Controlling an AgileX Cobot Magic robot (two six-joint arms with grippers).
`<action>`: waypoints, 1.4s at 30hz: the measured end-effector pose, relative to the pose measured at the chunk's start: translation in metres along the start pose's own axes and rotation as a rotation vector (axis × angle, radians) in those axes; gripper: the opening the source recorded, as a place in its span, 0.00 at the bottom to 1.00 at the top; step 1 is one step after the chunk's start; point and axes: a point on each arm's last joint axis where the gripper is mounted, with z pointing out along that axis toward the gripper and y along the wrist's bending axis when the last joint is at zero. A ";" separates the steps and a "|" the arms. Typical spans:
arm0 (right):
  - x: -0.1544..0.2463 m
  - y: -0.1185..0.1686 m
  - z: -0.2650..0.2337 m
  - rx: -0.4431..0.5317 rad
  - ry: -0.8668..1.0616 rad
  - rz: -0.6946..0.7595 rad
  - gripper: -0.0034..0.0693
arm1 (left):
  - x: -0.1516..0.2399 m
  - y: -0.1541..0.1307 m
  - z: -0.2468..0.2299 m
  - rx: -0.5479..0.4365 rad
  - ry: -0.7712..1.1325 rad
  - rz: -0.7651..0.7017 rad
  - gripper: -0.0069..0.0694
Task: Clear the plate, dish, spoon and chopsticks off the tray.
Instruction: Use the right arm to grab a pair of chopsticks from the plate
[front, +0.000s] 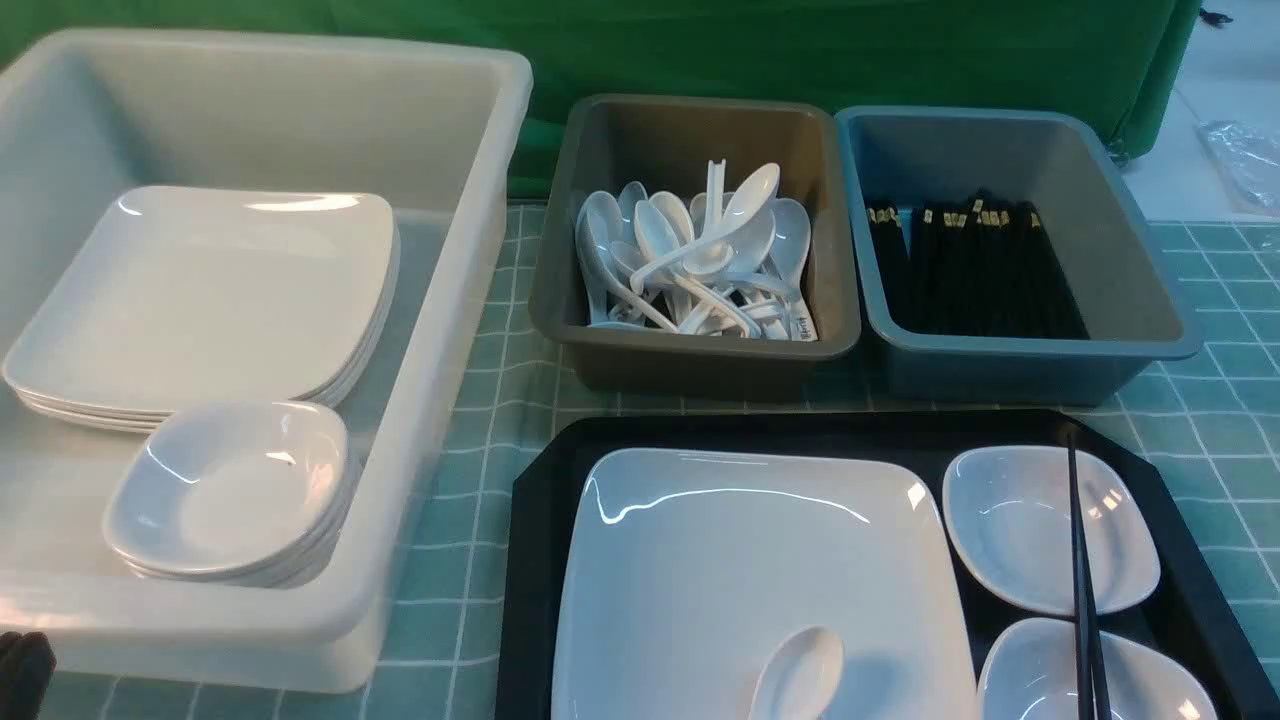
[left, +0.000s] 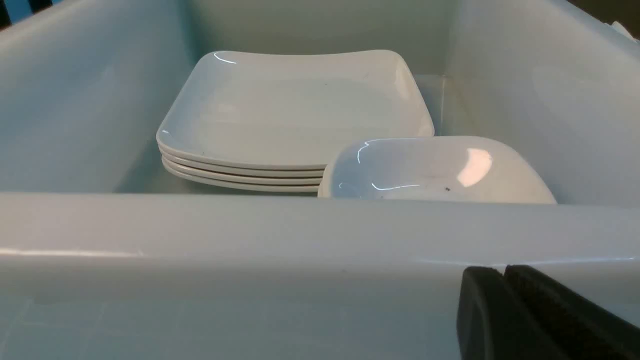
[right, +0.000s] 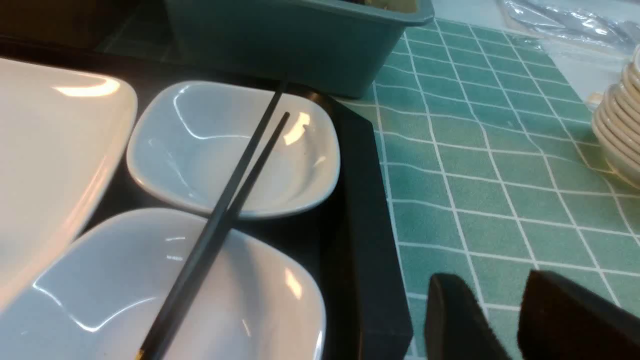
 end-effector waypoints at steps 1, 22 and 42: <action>0.000 0.000 0.000 0.000 0.000 0.000 0.38 | 0.000 0.000 0.000 0.000 0.000 0.000 0.11; 0.000 0.000 0.000 0.000 0.000 -0.001 0.38 | -0.016 0.000 -0.001 0.026 -0.174 -0.355 0.11; -0.046 -0.009 -0.013 -0.146 -0.535 0.892 0.38 | -0.046 0.023 -0.016 -0.012 -0.614 -0.866 0.11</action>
